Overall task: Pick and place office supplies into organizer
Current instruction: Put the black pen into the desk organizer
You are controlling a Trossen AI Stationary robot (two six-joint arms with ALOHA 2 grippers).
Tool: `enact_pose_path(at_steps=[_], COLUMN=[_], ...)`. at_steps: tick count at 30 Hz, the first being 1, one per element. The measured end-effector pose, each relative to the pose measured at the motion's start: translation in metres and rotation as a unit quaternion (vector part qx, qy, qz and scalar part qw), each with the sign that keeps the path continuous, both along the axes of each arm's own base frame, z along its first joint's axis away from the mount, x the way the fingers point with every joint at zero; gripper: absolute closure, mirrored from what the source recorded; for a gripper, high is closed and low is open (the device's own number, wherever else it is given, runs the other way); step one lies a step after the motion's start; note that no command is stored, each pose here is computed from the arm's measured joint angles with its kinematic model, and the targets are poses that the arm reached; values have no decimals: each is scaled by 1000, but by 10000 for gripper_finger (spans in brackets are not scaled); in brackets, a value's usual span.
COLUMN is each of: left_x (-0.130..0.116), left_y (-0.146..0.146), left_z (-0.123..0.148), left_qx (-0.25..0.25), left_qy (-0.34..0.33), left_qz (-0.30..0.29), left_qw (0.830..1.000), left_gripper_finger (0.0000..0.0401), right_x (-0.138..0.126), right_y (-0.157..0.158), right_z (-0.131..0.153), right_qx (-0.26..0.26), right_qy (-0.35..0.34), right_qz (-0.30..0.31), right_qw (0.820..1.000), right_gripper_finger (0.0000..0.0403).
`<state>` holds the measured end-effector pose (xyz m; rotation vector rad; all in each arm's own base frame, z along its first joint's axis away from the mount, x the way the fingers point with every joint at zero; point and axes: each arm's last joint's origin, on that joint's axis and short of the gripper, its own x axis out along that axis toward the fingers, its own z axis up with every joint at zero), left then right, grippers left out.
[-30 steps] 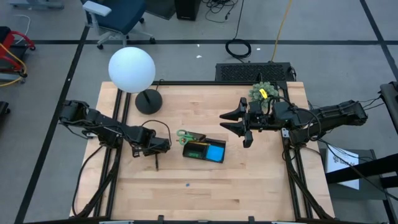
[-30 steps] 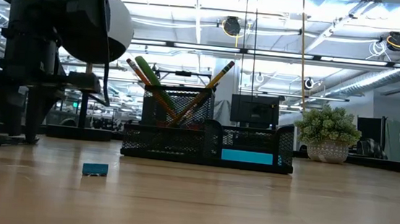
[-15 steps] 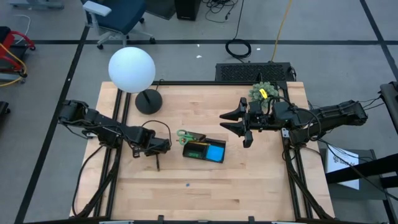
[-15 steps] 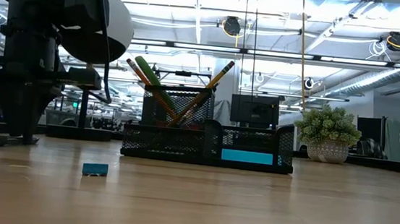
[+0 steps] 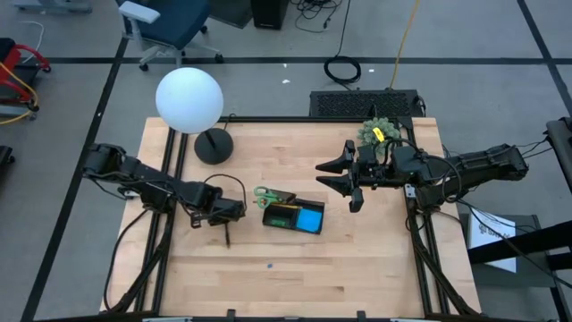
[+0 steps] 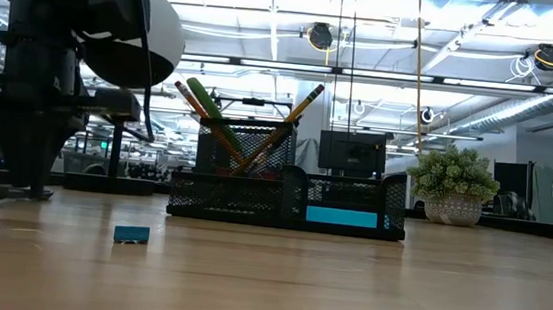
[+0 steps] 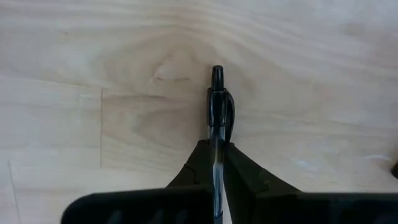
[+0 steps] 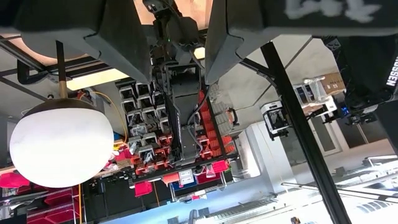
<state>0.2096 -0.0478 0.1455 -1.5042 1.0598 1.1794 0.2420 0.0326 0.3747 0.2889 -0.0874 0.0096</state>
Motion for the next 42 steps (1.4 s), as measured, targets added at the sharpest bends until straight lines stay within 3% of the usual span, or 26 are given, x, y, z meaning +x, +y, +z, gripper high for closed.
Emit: enact_pose_path(at_steps=[26,42], left_x=[1,0], left_y=[-6,-26], left_z=[4,5], left_qx=[-11,-39], left_qy=[-21,-37], left_qz=[-14,-57], left_qw=[1000,997], left_gripper_finger=[400,291], right_x=[0,0], right_y=[0,0], right_z=[0,0], right_qx=[0,0], right_qy=[0,0], right_qz=[0,0], right_qw=[1000,1000], right_gripper_finger=[264,264])
